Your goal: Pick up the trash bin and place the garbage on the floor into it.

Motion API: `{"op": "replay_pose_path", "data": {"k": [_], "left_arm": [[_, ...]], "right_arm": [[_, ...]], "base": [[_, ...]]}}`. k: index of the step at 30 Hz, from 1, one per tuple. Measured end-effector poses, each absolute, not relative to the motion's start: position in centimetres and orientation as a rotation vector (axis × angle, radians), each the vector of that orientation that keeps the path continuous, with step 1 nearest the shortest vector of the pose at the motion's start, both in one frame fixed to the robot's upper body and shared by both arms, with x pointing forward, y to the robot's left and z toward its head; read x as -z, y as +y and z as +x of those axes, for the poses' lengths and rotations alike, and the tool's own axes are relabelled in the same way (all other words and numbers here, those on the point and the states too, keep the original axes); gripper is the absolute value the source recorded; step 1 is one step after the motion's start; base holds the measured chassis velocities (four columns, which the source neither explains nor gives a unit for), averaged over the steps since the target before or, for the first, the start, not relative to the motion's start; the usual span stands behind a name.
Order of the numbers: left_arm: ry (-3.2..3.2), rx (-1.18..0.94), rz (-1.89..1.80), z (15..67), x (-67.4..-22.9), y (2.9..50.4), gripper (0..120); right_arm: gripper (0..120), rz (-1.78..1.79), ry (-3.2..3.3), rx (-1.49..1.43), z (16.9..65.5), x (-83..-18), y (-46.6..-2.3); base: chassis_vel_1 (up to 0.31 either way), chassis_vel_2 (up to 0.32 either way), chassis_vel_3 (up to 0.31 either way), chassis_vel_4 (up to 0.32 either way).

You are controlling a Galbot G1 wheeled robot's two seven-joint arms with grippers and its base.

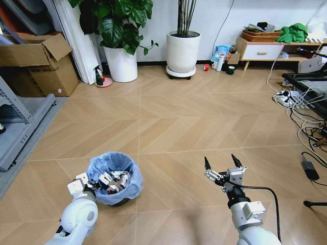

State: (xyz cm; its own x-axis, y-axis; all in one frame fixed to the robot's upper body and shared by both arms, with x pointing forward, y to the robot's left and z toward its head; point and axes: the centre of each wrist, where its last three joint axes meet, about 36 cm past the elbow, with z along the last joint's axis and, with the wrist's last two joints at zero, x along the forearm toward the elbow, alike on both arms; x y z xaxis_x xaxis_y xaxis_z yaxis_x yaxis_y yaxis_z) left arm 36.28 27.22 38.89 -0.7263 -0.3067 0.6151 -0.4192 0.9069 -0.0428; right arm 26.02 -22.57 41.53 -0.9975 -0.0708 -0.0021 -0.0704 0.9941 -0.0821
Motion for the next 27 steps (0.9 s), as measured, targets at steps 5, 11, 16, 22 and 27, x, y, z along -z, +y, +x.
{"op": "replay_pose_path", "data": {"k": [5,11,16,22,27], "left_arm": [[-2.429,-0.228,0.519,36.62,-38.56,27.26,0],[-2.422,-0.228,0.515,36.81,-38.29,27.21,9],[-2.428,-0.23,0.509,36.89,-38.32,27.01,22],[-2.467,-0.259,0.505,36.96,-38.68,26.86,45],[-2.551,-0.233,0.556,37.15,-39.13,26.83,66]], "right_arm": [[100,-0.105,3.13,0.123,26.16,-41.39,-22.56],[100,-0.103,3.127,0.121,26.28,-41.31,-22.56],[100,-0.103,3.123,0.122,26.45,-41.36,-22.65],[100,-0.102,3.119,0.119,26.61,-41.43,-22.7],[100,-0.103,3.116,0.113,26.64,-41.44,-22.63]], "base": [[0.0,0.0,0.0,0.0],[0.0,0.0,0.0,0.0],[0.0,0.0,0.0,0.0],[0.0,0.0,0.0,0.0],[0.0,0.0,0.0,0.0]]}}
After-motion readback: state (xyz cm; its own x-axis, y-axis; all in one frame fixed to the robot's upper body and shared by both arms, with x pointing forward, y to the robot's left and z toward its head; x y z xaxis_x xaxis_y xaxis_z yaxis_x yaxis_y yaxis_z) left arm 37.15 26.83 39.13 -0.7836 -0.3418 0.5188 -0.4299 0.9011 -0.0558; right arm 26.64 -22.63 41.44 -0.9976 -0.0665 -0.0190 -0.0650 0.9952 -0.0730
